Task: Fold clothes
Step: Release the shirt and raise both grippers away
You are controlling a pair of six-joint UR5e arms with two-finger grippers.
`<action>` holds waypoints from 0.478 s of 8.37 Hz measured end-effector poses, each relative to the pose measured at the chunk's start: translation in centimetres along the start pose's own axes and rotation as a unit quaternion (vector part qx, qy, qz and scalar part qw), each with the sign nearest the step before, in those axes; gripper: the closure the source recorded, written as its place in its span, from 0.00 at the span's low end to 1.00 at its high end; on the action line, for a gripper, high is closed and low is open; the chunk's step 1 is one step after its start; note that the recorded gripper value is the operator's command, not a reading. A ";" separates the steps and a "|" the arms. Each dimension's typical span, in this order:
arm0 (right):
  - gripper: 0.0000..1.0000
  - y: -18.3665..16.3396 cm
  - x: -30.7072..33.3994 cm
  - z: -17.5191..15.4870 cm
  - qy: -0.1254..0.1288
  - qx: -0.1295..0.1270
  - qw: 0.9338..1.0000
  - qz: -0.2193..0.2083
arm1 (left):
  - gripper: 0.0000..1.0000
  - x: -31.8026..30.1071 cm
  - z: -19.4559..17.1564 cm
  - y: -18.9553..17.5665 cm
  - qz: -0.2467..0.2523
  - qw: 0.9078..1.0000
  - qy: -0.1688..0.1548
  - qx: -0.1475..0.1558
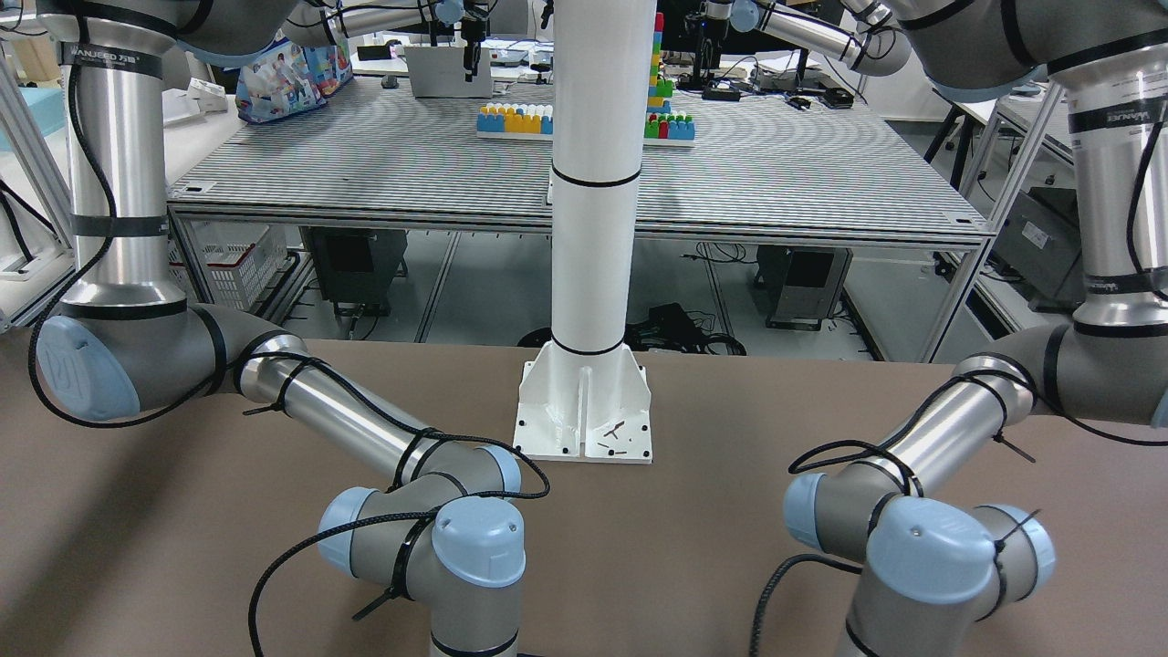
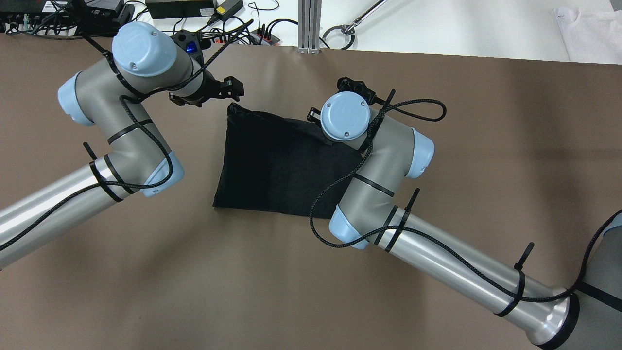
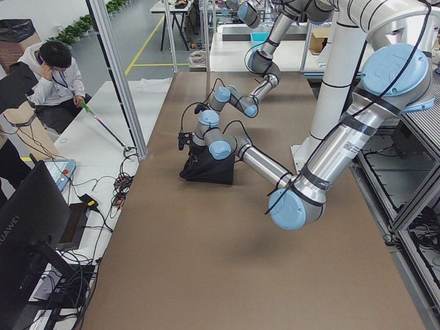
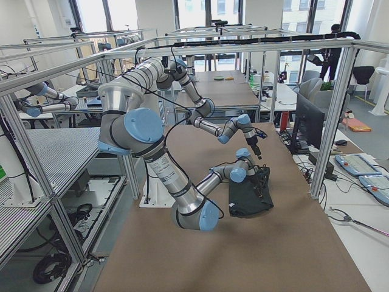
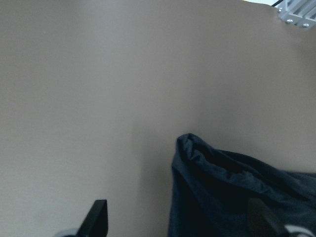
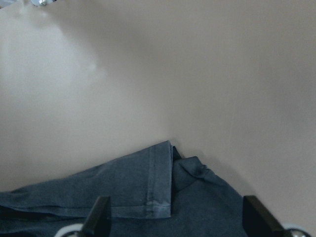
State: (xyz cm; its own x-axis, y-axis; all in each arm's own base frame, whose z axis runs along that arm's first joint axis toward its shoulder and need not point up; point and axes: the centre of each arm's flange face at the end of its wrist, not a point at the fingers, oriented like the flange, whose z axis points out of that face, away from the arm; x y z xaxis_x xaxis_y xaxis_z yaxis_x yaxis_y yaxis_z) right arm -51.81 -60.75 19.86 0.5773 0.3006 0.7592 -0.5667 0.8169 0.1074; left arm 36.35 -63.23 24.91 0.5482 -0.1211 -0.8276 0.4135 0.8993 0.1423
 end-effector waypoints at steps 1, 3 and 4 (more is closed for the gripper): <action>0.06 -1.2 1.5 0.4 0.010 -0.008 0.999 -0.052 | 0.00 -4.1 -1.1 -0.3 0.019 1.000 -0.007 -0.001; 0.06 -4.8 8.6 0.1 0.052 -0.020 0.986 -0.155 | 0.00 -15.5 -3.8 -1.2 0.086 0.995 -0.047 0.006; 0.06 -7.1 14.4 -1.2 0.083 -0.023 0.972 -0.217 | 0.00 -21.6 -5.7 -2.1 0.116 0.991 -0.071 0.007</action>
State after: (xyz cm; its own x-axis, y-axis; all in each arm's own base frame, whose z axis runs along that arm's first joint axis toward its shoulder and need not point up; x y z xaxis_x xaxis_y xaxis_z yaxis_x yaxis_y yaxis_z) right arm -38.81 -61.69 29.25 0.8450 -0.0050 0.5348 -0.2241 0.9046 0.3626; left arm 19.54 -60.08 39.42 0.7265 0.0295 -0.6865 0.2739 0.9038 0.3288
